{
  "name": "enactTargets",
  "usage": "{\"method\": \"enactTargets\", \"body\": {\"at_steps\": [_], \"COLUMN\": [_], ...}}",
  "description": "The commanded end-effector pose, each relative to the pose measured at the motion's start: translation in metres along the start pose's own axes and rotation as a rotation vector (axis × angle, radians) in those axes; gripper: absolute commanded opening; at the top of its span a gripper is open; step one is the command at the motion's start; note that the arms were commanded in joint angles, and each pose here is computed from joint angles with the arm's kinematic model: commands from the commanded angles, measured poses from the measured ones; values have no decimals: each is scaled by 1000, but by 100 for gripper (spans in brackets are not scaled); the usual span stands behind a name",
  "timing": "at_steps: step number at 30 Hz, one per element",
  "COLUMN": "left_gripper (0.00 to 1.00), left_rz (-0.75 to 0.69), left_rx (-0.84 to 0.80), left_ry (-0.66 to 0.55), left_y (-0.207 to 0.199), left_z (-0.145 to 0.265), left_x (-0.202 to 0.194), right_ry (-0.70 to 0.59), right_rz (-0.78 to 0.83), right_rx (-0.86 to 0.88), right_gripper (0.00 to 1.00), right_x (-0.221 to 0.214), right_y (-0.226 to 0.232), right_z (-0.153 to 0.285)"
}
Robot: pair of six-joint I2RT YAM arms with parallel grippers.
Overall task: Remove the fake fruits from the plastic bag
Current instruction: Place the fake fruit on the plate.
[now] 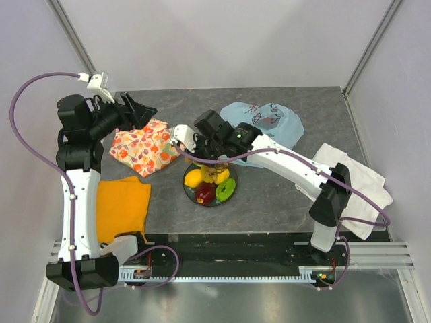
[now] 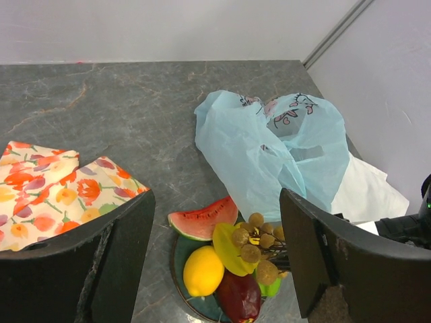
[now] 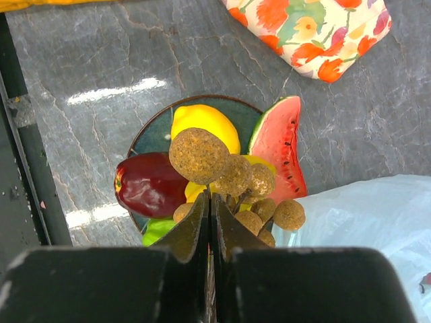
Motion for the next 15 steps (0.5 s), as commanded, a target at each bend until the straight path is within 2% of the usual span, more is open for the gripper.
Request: {"method": "enactTargets", "body": {"at_steps": [1, 5, 11, 15], "left_gripper": [81, 81, 81, 81], "left_rz": [-4, 3, 8, 11], "left_rx": [-47, -55, -67, -64], "left_ry": [-41, -45, -45, -47], "left_y": [-14, -16, -18, -17], "left_z": [7, 7, 7, 7], "left_x": [12, 14, 13, 12], "right_ry": [26, 62, 73, 106], "right_rz": [-55, -77, -95, -123], "right_rx": [-43, -107, -145, -123], "right_gripper": [7, 0, 1, 14], "right_x": [-10, -23, -37, -51], "right_y": [-3, -6, -2, 5], "right_z": [-2, 8, 22, 12]}}
Point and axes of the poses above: each gripper's point midway between its finger pads, its own z axis back along the fingers, its own y axis along the line the jaws close on, x = y × z, the point moved 3 cm from there along z, back along the fingers, and after that the axes turned 1 degree about z, right-handed, at the moved point
